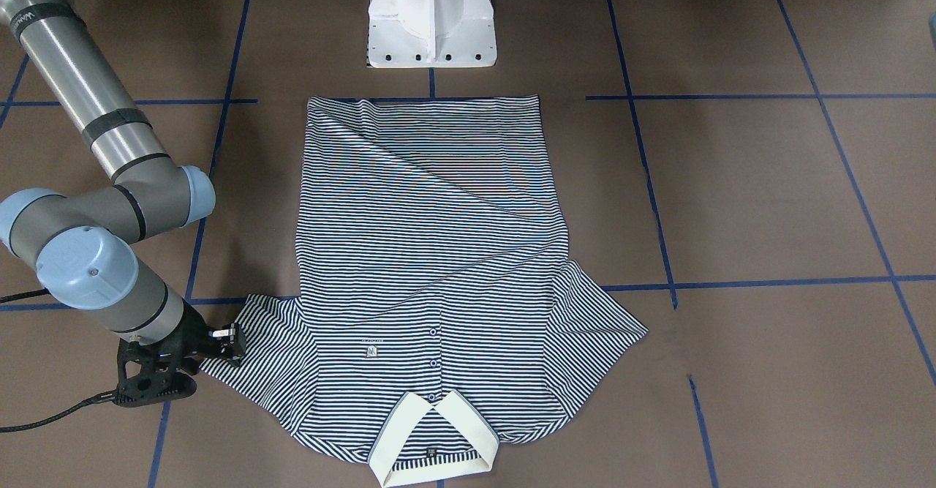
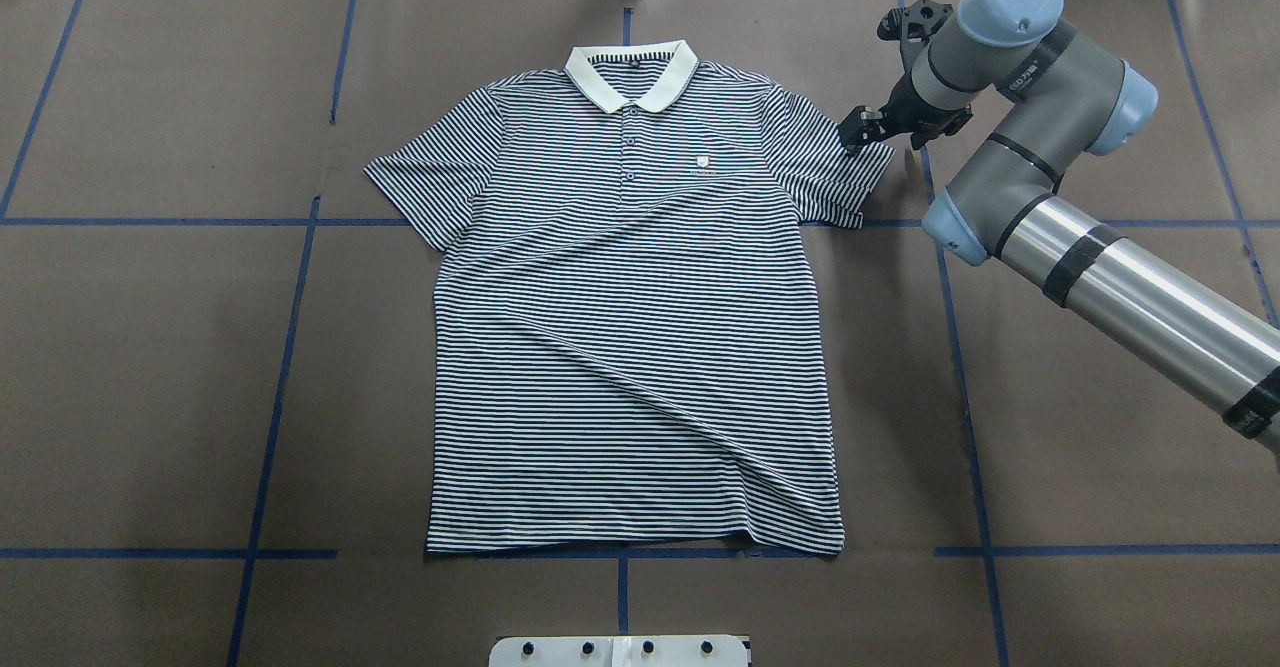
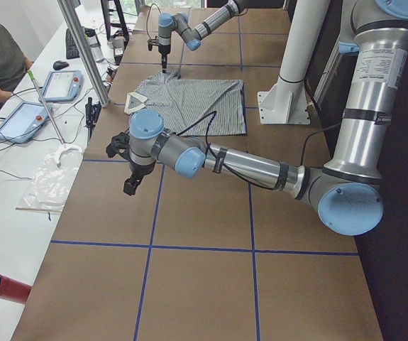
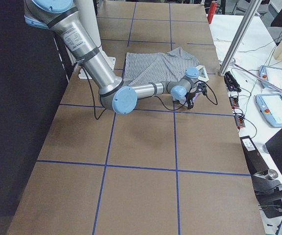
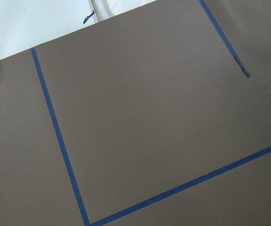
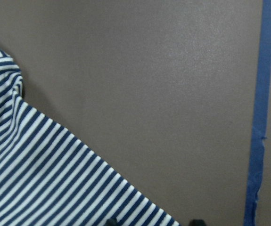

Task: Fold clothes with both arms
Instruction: 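Move the right gripper over the sleeve nearest it and grasp it, then fold the sleeve with the right gripper inward across the shirt body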

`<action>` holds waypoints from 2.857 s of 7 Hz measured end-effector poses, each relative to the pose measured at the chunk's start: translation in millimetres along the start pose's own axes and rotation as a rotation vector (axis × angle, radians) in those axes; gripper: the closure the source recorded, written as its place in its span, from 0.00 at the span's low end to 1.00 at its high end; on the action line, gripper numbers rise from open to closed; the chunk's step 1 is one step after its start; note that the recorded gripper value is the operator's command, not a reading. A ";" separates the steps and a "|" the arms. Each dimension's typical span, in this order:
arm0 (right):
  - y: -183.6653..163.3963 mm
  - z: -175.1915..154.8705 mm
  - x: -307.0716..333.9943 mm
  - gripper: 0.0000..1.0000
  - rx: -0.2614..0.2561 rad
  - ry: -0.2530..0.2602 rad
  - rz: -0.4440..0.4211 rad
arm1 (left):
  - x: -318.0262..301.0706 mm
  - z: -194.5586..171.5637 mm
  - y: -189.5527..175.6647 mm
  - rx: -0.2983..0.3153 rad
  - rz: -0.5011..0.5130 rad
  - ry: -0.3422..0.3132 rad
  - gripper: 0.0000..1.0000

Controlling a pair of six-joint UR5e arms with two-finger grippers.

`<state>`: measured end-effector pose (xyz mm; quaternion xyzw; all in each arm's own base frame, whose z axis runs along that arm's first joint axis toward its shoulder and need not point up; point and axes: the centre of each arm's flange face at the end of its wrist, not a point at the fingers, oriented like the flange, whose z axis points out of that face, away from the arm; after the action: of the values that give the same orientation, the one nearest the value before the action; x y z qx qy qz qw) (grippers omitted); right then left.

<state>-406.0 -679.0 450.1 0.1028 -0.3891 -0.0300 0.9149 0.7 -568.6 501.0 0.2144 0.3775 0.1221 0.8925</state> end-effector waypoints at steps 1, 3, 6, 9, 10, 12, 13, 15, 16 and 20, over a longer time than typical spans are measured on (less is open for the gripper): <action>-0.8 -0.5 -2.9 1.00 -0.002 0.000 -0.004 | 0.0 0.0 -0.1 0.000 -0.001 0.000 0.00; -4.9 -5.8 -10.6 1.00 0.001 -0.003 -0.006 | 0.2 0.0 -1.1 -0.001 -0.002 0.001 0.00; -10.5 -32.4 -35.0 1.00 0.027 -0.055 -0.021 | 1.2 -0.9 -2.7 0.000 -0.001 0.002 0.00; 15.3 -72.1 -120.7 1.00 0.033 -0.192 -0.026 | -1.9 2.3 -1.8 -0.004 -0.004 0.002 0.00; 27.9 -68.8 -160.2 1.00 0.057 -0.194 0.002 | -4.5 5.0 -0.8 -0.008 -0.007 0.002 0.00; 7.4 -46.0 -218.4 1.00 0.120 -0.121 0.050 | -5.7 6.4 -1.3 -0.009 -0.009 0.003 0.00; -9.8 -34.3 -230.2 1.00 0.132 -0.078 0.067 | -5.5 6.3 -2.0 -0.009 -0.009 0.003 0.00; -30.4 -21.7 -237.4 0.46 0.149 -0.020 0.087 | -5.3 6.2 -3.2 -0.008 -0.008 0.003 0.00; -35.7 -21.2 -242.4 0.00 0.153 -0.012 0.088 | -4.7 5.5 -4.1 -0.006 -0.007 0.003 0.00; -36.7 -42.7 -256.8 0.00 0.149 -0.074 0.079 | 34.8 12.4 -36.3 0.004 -0.097 0.027 0.00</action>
<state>-552.9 -673.2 232.2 0.1541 -0.4277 0.0313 0.8901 35.6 -590.9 469.9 0.1960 0.3998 0.0809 0.8917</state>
